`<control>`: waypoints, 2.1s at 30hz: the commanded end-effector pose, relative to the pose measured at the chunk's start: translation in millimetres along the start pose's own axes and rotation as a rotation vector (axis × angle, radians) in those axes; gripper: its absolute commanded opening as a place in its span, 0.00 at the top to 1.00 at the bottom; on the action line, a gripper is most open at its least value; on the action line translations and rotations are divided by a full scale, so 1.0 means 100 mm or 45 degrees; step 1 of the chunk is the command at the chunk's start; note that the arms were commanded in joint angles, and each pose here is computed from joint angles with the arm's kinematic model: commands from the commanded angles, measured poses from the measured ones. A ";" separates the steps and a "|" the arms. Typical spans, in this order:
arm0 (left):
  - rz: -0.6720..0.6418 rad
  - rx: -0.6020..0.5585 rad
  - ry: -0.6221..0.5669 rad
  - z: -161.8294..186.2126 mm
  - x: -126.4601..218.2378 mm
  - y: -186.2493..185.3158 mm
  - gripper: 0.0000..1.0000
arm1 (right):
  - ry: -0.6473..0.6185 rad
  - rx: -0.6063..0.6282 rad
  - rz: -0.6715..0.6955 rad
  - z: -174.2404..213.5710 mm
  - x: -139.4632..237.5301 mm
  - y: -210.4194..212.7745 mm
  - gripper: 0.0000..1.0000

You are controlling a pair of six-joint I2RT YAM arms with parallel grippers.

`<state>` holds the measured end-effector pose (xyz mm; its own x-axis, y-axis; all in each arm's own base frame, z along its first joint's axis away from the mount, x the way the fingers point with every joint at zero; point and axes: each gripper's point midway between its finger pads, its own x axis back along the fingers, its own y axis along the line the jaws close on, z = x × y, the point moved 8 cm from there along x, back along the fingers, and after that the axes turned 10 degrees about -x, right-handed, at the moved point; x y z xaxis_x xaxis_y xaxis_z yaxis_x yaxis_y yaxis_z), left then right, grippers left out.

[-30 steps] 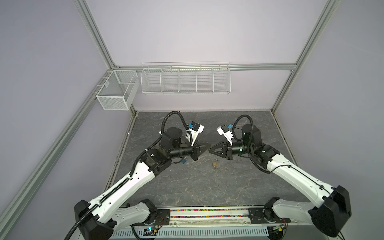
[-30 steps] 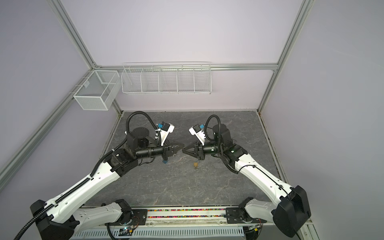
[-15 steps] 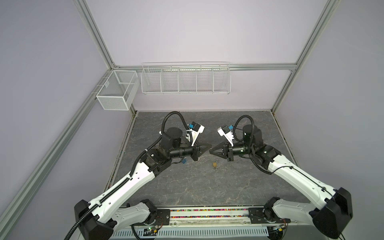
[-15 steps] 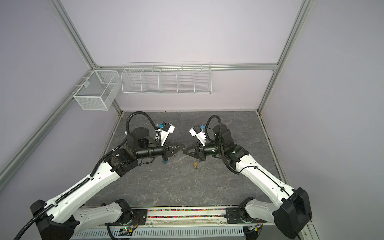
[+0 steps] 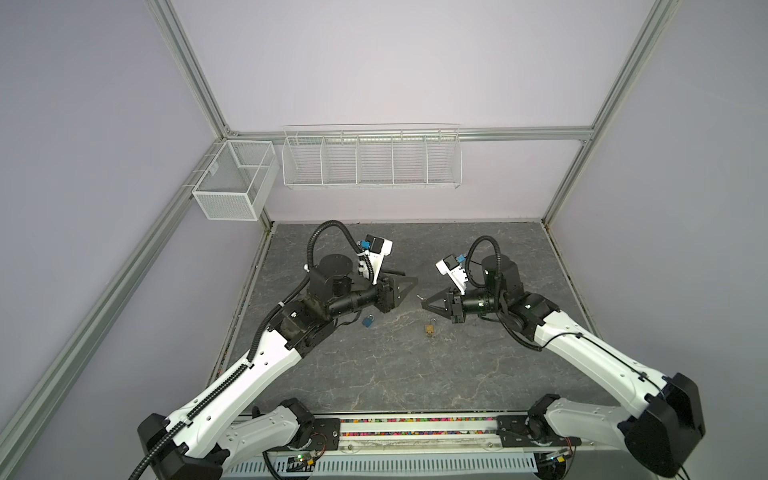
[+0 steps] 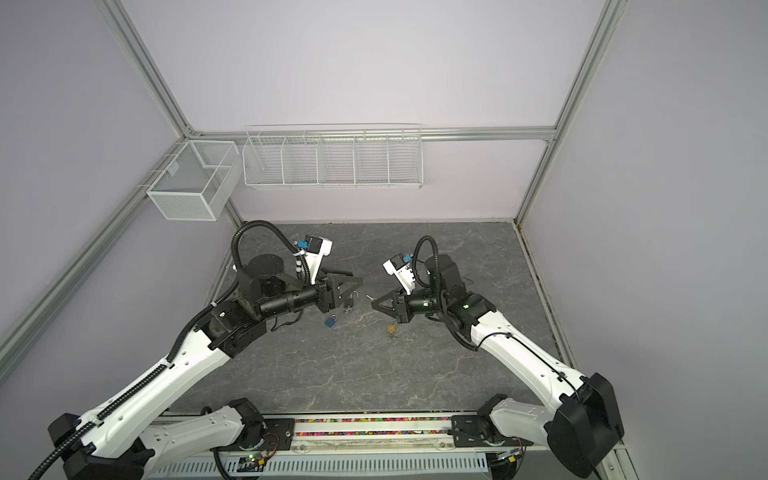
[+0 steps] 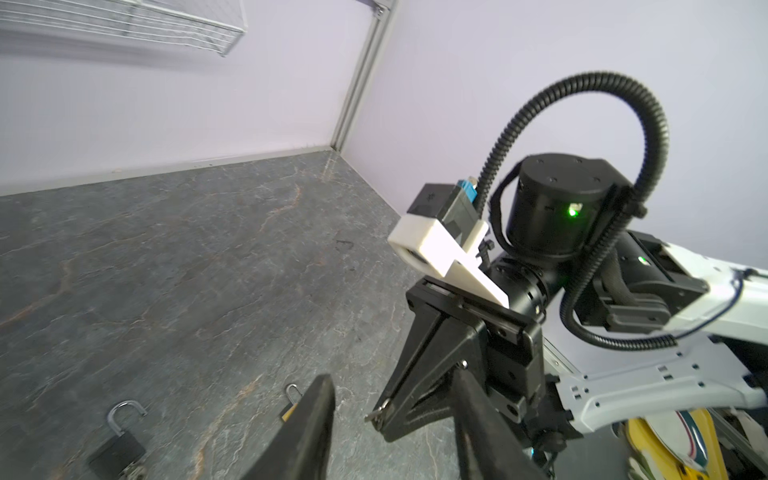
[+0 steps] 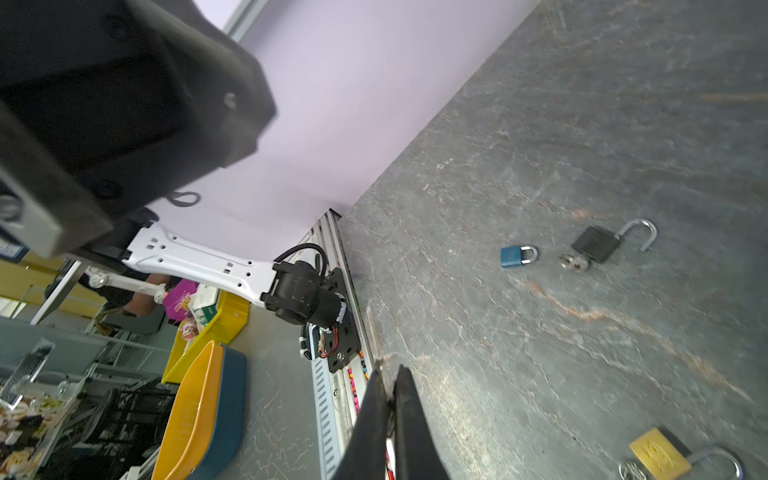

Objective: Unlock with the key

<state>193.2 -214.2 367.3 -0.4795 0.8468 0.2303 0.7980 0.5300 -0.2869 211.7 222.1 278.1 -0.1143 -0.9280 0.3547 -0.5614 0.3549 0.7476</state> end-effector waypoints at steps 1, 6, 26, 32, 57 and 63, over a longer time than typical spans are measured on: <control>-0.255 0.101 0.047 0.23 0.05 0.23 0.51 | -0.016 -0.109 0.120 0.07 -0.06 -0.19 0.94; -0.530 0.220 0.220 0.65 0.04 0.52 0.51 | -0.013 -0.193 0.215 0.29 -0.22 -0.35 0.94; -0.923 0.327 0.819 1.76 -0.46 1.46 0.46 | -0.016 -0.359 0.299 0.75 -0.74 -0.62 0.94; -0.853 0.260 0.932 1.91 -0.70 1.56 0.45 | -0.011 -0.337 0.293 0.73 -0.74 -0.59 0.94; -0.996 0.358 1.117 2.17 -0.77 1.50 0.56 | 0.014 -0.309 0.312 0.76 -0.71 -0.58 0.93; -1.047 0.363 1.130 2.21 -0.84 1.51 0.58 | 0.016 -0.312 0.309 0.77 -0.70 -0.59 0.94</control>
<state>270.5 -196.5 100.4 -0.3015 0.0465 0.9523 0.2582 0.9655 0.0346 190.5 256.0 158.6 -0.2027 -0.8042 0.5587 -0.2791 0.5943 0.7543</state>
